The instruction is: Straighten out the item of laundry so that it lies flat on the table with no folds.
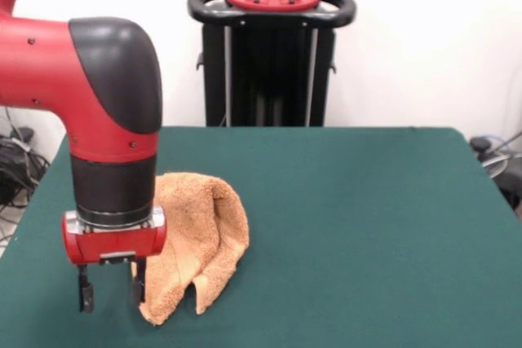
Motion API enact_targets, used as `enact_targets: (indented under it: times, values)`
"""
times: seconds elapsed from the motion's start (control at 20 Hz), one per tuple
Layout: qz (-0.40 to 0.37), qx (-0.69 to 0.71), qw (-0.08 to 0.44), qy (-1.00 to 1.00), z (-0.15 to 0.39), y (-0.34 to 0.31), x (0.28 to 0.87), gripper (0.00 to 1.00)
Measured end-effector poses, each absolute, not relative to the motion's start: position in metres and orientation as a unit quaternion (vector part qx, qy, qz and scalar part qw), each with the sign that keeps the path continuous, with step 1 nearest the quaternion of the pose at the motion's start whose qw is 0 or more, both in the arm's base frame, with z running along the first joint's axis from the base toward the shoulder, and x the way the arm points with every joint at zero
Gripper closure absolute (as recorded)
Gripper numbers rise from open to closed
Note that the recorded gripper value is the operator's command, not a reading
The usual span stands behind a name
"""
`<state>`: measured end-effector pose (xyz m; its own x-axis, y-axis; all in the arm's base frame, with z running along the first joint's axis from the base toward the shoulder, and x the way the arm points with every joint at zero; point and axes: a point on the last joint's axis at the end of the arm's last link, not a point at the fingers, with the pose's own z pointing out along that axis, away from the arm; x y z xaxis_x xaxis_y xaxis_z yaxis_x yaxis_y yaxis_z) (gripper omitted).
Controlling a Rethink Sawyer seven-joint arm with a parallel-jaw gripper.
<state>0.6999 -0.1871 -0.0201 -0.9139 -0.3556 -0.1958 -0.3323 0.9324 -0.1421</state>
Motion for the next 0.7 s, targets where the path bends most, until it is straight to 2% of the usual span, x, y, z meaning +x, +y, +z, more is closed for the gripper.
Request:
enact_targets:
  times: [0.4,0.7]
  values:
    - [-0.053,-0.194,0.107,0.974,-0.028,-0.17,0.7,0.0]
    - [-0.053,-0.194,0.131,0.971,-0.027,-0.169,0.706,0.0]
